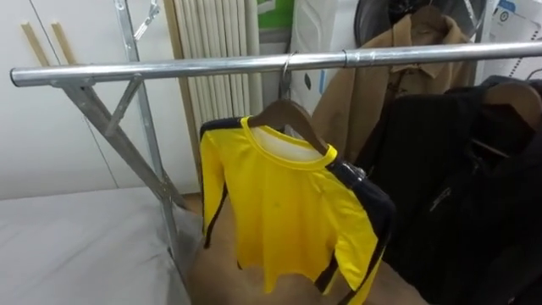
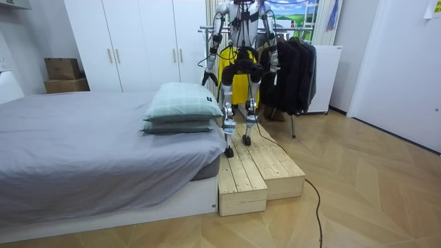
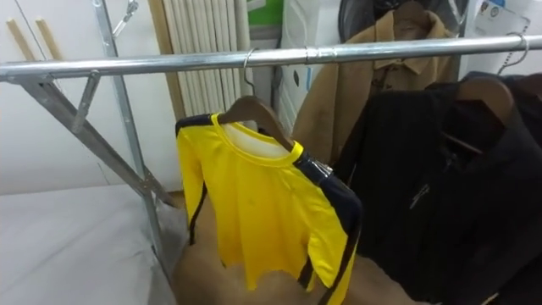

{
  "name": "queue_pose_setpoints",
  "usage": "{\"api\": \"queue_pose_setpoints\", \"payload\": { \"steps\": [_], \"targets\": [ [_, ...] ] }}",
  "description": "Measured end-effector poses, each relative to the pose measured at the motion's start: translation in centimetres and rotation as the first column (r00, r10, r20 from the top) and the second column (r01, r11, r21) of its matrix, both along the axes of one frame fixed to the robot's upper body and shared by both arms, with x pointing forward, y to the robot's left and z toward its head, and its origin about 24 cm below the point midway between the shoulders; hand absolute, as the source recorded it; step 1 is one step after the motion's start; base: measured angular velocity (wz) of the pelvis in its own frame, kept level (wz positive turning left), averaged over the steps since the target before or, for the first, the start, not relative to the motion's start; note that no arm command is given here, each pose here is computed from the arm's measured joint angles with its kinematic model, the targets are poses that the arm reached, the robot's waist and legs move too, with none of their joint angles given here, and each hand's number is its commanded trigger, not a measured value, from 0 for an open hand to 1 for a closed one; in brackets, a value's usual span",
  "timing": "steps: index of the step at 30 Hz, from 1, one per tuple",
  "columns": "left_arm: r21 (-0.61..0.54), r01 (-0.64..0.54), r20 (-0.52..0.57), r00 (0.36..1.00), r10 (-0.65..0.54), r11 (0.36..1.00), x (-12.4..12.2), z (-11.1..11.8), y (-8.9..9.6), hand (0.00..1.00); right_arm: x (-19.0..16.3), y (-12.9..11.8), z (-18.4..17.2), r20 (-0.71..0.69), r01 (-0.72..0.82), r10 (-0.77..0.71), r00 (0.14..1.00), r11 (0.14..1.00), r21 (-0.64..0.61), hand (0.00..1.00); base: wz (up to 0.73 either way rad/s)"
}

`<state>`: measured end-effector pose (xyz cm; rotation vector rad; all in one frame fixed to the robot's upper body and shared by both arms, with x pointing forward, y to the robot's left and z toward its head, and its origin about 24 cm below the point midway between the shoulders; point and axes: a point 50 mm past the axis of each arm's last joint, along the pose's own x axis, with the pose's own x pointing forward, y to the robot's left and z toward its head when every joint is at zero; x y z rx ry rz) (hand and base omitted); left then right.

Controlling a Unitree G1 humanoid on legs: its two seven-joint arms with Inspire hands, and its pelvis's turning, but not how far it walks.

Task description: Hang clothes

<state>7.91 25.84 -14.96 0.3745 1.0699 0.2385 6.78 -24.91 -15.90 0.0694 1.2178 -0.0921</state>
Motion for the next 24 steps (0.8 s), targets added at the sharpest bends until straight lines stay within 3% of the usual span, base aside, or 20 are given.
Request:
{"api": "queue_pose_setpoints", "payload": {
  "steps": [9, 14, 17, 20, 22, 24],
  "targets": [
    [-0.097, 0.146, 0.158, 0.979, -0.13, 0.984, 4.9, 0.9, -3.0, 0.0, 0.0, -1.2, 0.2, -0.097, -0.214, 0.205, 0.974, 0.971, -0.102, 0.0, 1.36],
    [-0.219, 0.203, 0.185, 0.969, -0.163, 0.954, 5.3, 0.6, -5.6, 0.0, -0.9, -2.0, 0.2, -0.208, -0.309, 0.272, 0.94, 0.935, -0.175, 0.0, 1.83],
    [-0.257, 0.2, 0.153, 0.974, -0.165, 0.946, 4.2, 0.2, -5.8, 0.0, -1.2, -2.3, 0.2, -0.244, -0.353, 0.303, 0.921, 0.914, -0.2, 0.0, 1.69],
    [-0.271, 0.146, 0.046, 0.989, -0.139, 0.952, 1.4, -0.8, -5.3, 0.0, -1.2, -2.9, 0.4, -0.251, -0.334, 0.278, 0.927, 0.917, -0.219, 0.0, 0.95],
    [-0.271, 0.074, -0.07, 0.993, -0.096, 0.96, -0.9, -1.5, -4.5, 0.0, -1.3, -3.3, 0.6, -0.228, -0.267, 0.213, 0.95, 0.934, -0.237, 0.0, 0.86],
    [-0.256, -0.003, -0.088, 0.996, -0.02, 0.967, -1.6, -1.4, -3.2, 0.0, -1.4, -3.2, 0.5, -0.201, -0.194, 0.147, 0.968, 0.952, -0.236, 0.0, 0.95]
  ]
}}
